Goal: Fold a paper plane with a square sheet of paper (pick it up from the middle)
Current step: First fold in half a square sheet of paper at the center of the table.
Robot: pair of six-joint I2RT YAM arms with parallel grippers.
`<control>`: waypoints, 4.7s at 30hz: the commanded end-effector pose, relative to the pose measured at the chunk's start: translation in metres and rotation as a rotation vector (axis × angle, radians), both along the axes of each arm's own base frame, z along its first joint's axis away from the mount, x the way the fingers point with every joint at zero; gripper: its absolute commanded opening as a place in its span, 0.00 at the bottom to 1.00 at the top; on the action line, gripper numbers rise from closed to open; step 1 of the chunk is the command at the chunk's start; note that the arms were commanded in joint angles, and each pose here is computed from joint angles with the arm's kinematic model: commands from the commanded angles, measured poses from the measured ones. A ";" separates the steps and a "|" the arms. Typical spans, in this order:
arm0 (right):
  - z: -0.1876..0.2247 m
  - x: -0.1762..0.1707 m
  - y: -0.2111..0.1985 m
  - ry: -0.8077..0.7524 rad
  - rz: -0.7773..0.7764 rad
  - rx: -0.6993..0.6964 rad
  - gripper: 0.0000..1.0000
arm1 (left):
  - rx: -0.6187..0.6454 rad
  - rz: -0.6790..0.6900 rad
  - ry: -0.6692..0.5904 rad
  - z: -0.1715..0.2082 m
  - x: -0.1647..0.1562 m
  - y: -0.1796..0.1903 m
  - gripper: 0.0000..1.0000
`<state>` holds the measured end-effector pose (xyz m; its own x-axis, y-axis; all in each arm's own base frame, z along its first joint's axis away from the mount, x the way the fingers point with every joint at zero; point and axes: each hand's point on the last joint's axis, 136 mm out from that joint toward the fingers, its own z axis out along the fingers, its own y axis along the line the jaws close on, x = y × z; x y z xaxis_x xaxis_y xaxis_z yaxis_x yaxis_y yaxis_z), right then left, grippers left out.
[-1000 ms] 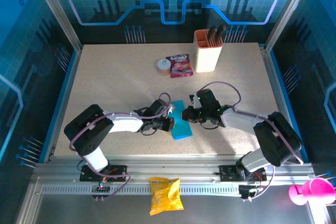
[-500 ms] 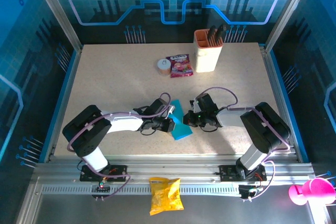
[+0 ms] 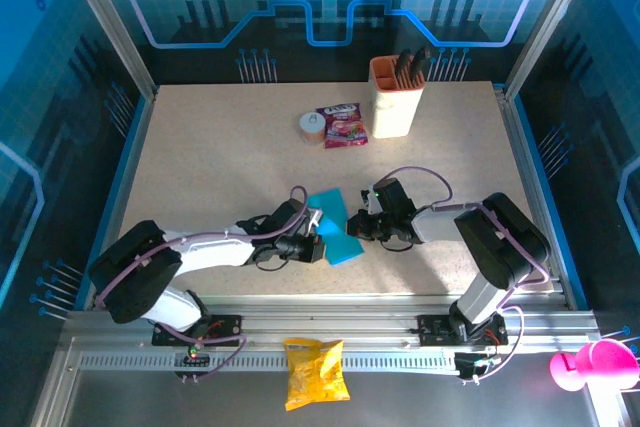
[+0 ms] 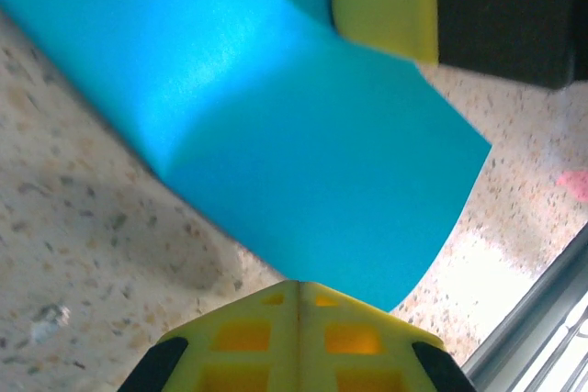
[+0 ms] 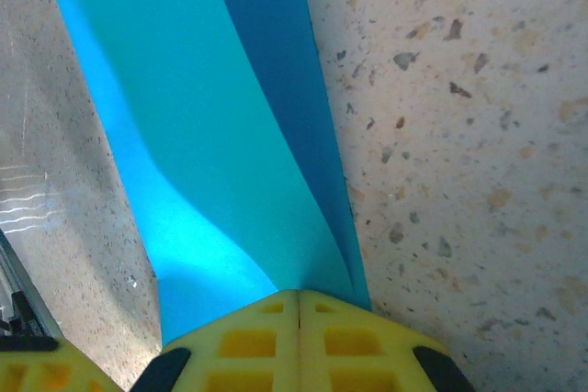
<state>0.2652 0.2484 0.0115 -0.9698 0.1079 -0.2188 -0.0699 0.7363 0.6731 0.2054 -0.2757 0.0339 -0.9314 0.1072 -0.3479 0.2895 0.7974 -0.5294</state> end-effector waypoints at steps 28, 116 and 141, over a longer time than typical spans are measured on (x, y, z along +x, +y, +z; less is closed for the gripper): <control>-0.041 -0.019 -0.021 0.121 -0.042 -0.082 0.00 | -0.047 -0.035 0.007 0.000 0.002 -0.031 0.00; -0.036 -0.040 -0.010 0.121 -0.079 -0.030 0.00 | -0.079 -0.006 0.059 -0.020 0.034 -0.010 0.00; -0.037 -0.042 -0.011 0.125 -0.094 -0.016 0.00 | -0.121 0.045 0.025 -0.005 0.073 -0.015 0.00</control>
<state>0.2438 0.2637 0.0136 -0.9650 0.1726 -0.1975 -0.0348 0.6621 0.7486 0.2815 -0.2907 0.0458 -0.9298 0.0079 -0.3680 0.2543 0.7368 -0.6265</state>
